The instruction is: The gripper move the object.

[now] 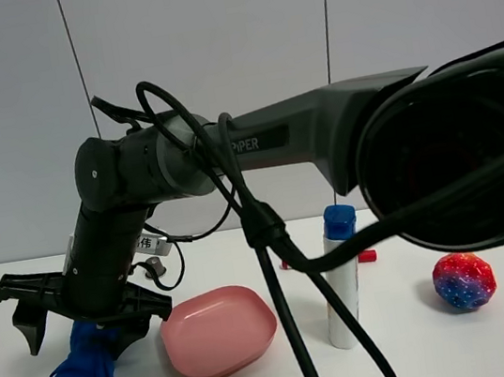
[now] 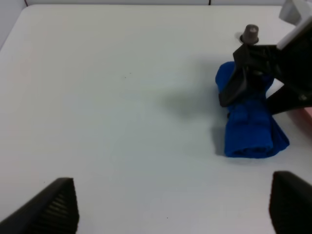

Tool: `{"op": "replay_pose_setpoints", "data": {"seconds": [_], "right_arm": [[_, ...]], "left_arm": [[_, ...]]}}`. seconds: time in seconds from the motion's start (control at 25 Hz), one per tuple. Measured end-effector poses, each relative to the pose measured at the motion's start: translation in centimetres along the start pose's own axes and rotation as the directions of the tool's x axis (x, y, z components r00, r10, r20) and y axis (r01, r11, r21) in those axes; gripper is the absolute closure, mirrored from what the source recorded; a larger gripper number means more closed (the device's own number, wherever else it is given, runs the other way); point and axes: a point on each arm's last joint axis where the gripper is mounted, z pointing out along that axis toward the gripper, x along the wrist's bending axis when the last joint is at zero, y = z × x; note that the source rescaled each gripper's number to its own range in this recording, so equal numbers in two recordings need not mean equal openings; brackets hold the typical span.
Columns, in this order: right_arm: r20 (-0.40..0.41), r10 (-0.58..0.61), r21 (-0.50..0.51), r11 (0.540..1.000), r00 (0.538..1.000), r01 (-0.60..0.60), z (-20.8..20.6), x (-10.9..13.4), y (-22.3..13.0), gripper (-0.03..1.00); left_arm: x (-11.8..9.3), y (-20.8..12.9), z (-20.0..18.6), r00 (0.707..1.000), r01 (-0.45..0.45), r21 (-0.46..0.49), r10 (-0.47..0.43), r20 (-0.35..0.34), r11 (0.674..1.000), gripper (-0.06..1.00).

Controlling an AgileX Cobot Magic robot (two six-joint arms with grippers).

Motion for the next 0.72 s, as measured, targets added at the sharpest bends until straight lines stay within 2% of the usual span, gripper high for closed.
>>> {"op": "replay_pose_setpoints", "data": {"seconds": [0.16, 0.32, 0.4, 0.52, 0.64, 0.72], "right_arm": [[-0.047, -0.08, -0.026, 0.997, 0.996, 0.079, -2.7, 1.3, 0.7, 0.19], [-0.054, -0.254, -0.084, 0.965, 0.966, 0.249, -8.5, 3.4, 1.5, 0.19], [-0.011, -0.382, -0.138, 0.916, 0.924, 0.377, -12.4, 4.4, 1.9, 0.19], [0.093, -0.534, -0.214, 0.814, 0.84, 0.541, -18.6, 5.5, 2.2, 0.19], [0.197, -0.602, -0.286, 0.72, 0.774, 0.633, -25.3, 6.2, 1.9, 0.14], [0.263, -0.622, -0.303, 0.673, 0.738, 0.675, -29.4, 6.3, 1.3, 0.09]], "left_arm": [[0.0, 0.0, 0.0, 1.0, 0.0, 0.0, 0.0, 0.0, 1.0, -0.06], [0.0, 0.0, 0.0, 1.0, 0.0, 0.0, 0.0, 0.0, 1.0, -0.06], [0.0, 0.0, 0.0, 1.0, 0.0, 0.0, 0.0, 0.0, 1.0, -0.06], [0.0, 0.0, 0.0, 1.0, 0.0, 0.0, 0.0, 0.0, 1.0, -0.06], [0.0, 0.0, 0.0, 1.0, 0.0, 0.0, 0.0, 0.0, 1.0, -0.06], [0.0, 0.0, 0.0, 1.0, 0.0, 0.0, 0.0, 0.0, 1.0, -0.06]]}}
